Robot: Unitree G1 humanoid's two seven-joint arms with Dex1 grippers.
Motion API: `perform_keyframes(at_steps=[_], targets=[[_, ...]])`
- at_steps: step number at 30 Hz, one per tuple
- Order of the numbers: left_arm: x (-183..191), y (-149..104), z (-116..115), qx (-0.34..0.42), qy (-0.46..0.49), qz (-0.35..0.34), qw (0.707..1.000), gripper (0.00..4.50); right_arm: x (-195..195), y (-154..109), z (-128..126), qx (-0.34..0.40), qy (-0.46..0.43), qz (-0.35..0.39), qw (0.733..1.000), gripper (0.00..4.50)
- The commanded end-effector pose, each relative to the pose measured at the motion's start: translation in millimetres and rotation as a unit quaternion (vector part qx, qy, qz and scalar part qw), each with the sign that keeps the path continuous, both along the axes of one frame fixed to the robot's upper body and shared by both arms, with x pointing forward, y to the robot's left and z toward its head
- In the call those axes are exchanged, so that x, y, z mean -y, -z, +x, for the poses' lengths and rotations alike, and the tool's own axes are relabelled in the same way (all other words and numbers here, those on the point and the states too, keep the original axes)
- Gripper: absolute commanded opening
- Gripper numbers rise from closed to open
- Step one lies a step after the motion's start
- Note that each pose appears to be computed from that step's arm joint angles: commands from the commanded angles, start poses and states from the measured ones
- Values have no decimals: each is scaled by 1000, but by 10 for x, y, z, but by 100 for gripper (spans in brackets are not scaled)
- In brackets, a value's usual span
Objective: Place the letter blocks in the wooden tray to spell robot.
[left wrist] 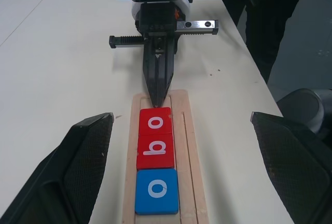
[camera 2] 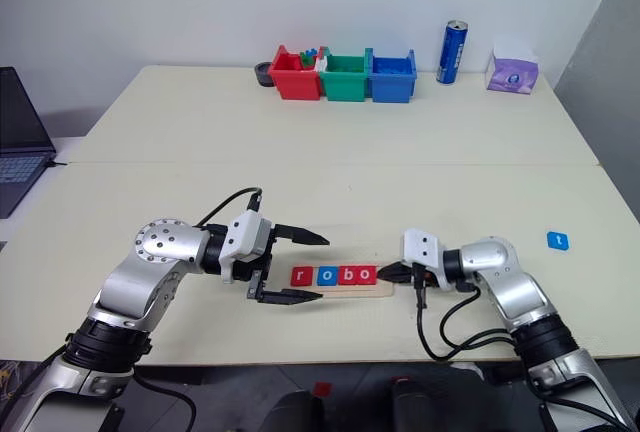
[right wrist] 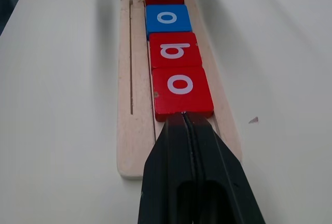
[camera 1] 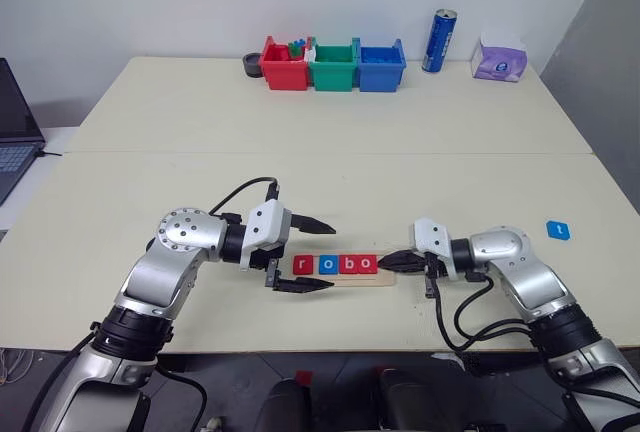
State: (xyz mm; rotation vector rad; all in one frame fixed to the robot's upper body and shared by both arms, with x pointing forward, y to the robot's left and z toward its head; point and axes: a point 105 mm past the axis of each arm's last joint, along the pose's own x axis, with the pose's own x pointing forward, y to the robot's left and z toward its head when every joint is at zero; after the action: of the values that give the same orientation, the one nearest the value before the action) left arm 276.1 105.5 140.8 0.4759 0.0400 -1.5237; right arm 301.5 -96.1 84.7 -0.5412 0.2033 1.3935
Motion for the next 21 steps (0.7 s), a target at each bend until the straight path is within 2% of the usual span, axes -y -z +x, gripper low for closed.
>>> perform_keyframes(at_steps=[1,21], targets=[[39,-51,-57,19,12,-3,1000,450,-53,-82,9,15,-13,5,1000,3],[31,-53,-51,19,10,-1,1000,450,11,-86,4,13,-12,-1,1000,3]])
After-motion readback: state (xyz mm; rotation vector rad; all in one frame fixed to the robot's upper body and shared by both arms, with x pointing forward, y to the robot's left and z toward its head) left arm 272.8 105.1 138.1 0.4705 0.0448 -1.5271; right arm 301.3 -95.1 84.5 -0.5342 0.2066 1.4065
